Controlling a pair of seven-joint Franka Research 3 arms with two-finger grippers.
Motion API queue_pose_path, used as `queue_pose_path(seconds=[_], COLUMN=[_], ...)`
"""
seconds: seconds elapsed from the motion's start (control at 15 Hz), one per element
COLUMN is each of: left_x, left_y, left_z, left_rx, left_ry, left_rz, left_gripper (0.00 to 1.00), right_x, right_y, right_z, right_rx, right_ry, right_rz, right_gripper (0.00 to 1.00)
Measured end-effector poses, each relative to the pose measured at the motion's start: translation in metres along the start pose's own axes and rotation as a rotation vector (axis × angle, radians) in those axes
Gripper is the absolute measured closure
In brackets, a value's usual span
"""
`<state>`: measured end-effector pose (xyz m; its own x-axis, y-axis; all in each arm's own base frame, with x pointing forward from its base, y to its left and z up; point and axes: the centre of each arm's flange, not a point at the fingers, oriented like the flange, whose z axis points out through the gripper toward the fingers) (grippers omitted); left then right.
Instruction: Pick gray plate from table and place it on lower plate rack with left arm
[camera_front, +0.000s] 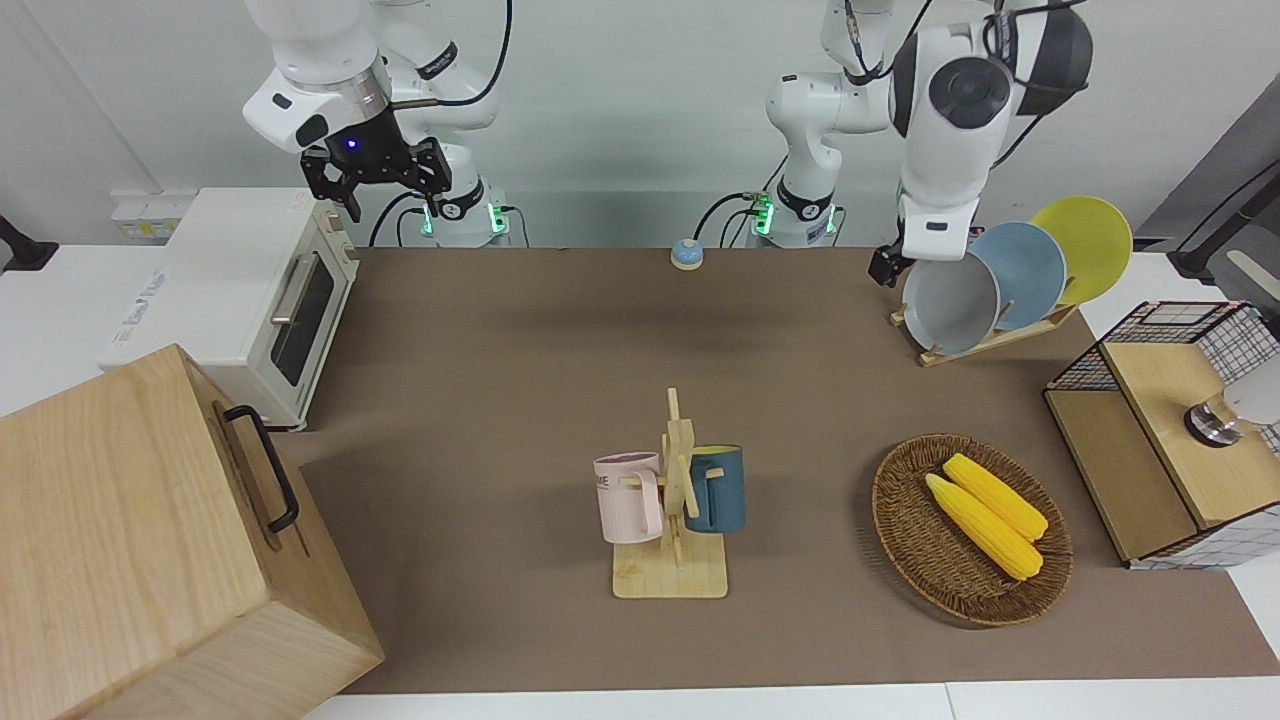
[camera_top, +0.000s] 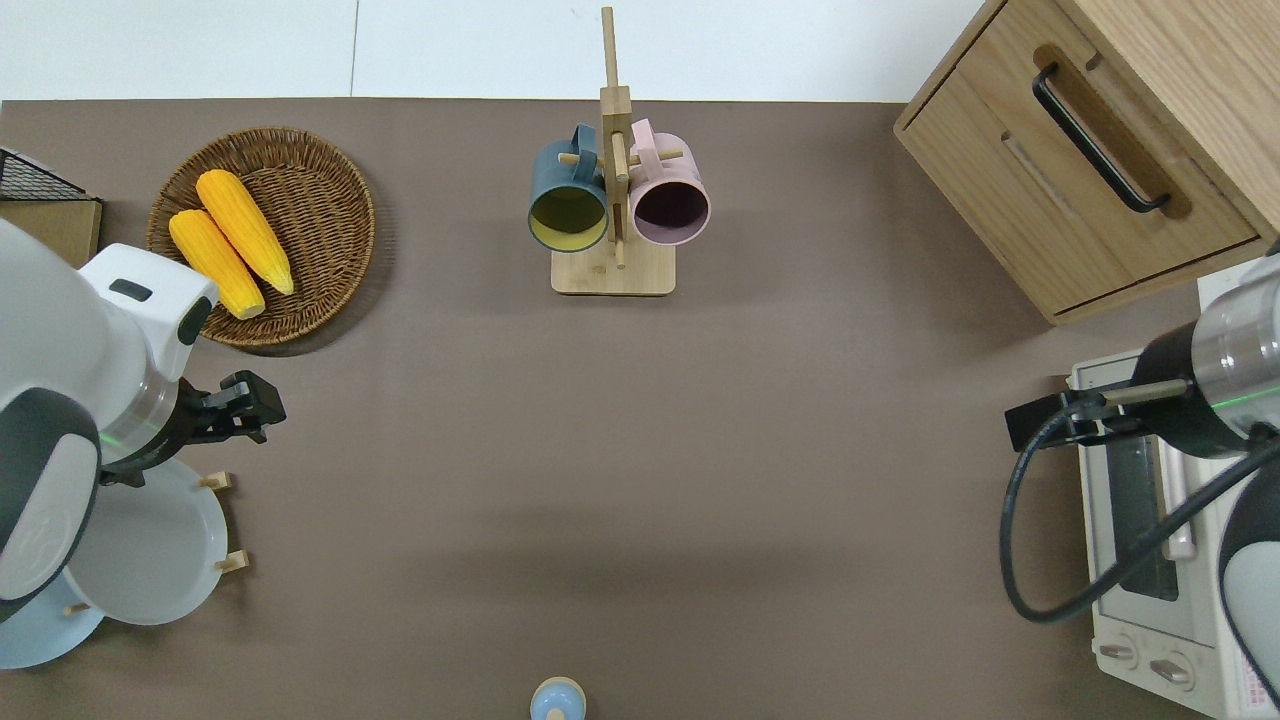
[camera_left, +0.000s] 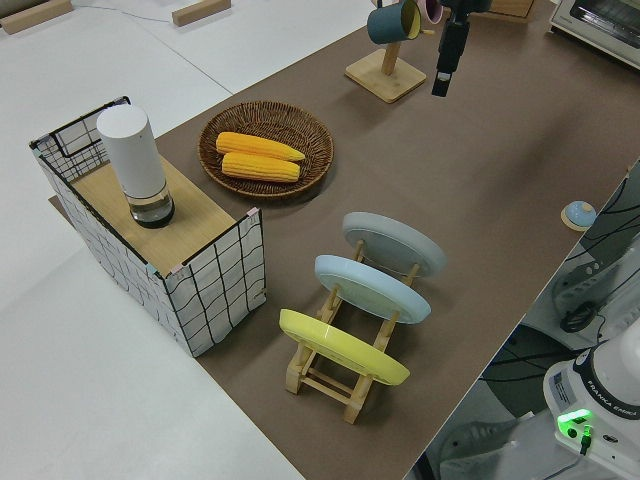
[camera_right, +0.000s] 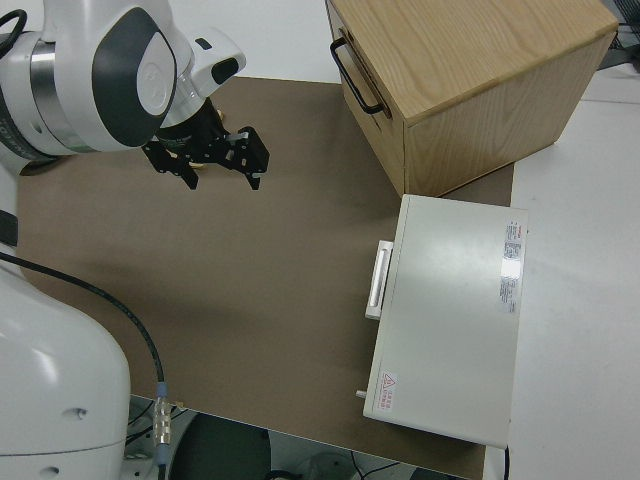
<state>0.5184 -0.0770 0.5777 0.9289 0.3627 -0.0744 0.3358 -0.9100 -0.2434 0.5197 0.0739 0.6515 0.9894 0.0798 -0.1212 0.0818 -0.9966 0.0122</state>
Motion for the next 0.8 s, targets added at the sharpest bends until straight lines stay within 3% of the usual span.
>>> queue_pose_path(seconds=[0.27,0.8], left_x=[-0.002,-0.003], left_y=[-0.005,-0.018], left_z=[-0.019,-0.045], left_rx=[-0.106,-0.150], left_ry=[-0.004,0.043], left_rz=[0.142,0.159], left_gripper=[0.01,0.00], right_x=[0.000,0.000], right_y=[0.000,0.000], right_z=[0.000,0.000], right_rx=[0.000,0.000], right_ry=[0.000,0.000], right_rz=[0.000,0.000], right_gripper=[0.01,0.01])
